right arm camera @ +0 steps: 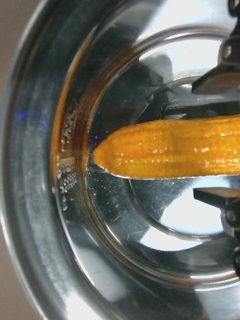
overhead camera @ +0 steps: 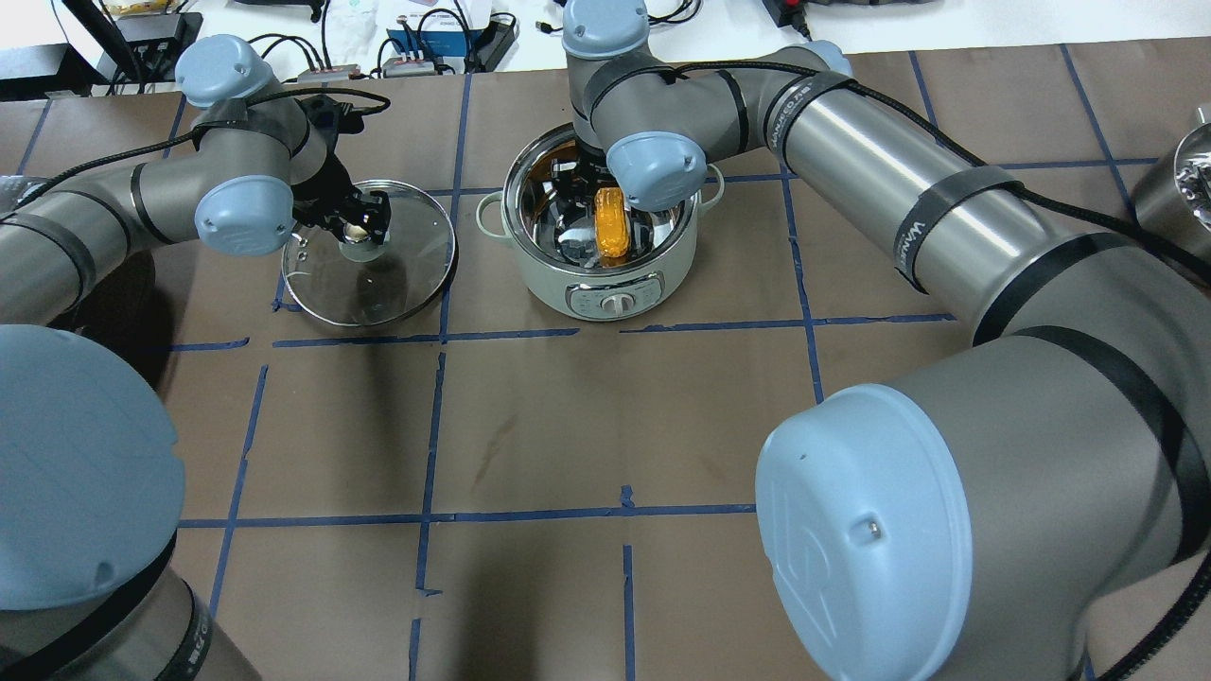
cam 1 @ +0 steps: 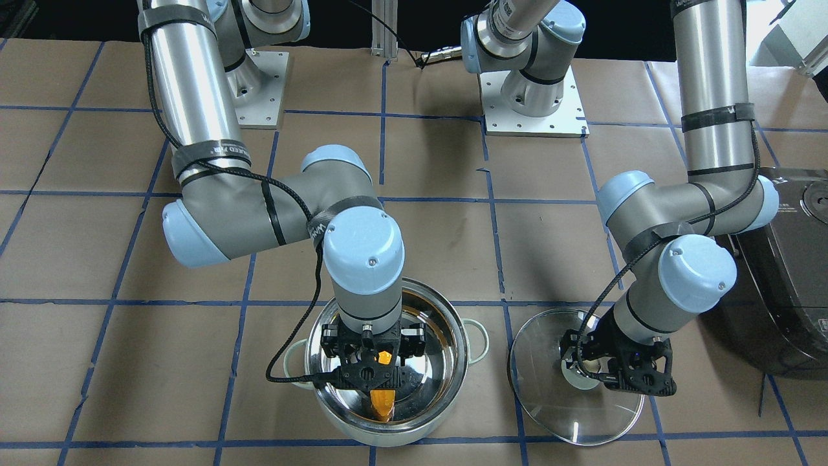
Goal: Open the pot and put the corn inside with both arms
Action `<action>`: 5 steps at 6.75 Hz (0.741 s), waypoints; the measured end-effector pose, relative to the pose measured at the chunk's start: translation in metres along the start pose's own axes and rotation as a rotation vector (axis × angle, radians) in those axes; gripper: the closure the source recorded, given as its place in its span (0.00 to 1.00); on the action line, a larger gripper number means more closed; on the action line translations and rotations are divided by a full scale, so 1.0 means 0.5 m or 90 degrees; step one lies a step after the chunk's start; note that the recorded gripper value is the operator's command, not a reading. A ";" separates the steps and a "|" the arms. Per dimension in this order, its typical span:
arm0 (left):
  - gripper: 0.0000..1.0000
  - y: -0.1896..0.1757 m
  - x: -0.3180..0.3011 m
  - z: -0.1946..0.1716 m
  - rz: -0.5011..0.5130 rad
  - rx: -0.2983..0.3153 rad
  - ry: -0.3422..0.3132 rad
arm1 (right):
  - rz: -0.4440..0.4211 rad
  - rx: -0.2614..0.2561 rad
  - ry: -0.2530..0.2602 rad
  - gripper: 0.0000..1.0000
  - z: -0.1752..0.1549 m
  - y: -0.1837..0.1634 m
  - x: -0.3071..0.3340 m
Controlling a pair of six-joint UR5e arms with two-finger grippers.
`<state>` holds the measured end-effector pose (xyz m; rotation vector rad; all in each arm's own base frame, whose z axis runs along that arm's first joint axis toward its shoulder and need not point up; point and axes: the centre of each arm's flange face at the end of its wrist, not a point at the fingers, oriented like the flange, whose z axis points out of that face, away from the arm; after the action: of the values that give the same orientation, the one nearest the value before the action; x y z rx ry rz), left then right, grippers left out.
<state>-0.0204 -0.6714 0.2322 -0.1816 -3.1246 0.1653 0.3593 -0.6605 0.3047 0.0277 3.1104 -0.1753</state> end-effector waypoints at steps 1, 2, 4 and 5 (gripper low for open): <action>0.00 0.002 0.001 -0.034 -0.002 -0.003 0.000 | 0.015 -0.015 0.008 0.01 -0.115 0.021 0.050; 0.00 0.015 0.011 -0.089 -0.002 -0.014 0.003 | 0.037 -0.033 0.015 0.23 -0.220 0.047 0.118; 0.00 0.075 0.048 -0.251 0.006 -0.055 -0.003 | 0.084 -0.106 0.034 0.23 -0.385 0.152 0.276; 0.00 0.115 0.088 -0.341 0.020 -0.074 -0.003 | 0.098 -0.125 0.036 0.18 -0.424 0.210 0.331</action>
<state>-0.0553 -0.5914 0.3958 -0.2326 -3.1393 -0.0162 0.1905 -0.5295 0.4991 0.2713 3.1475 0.1378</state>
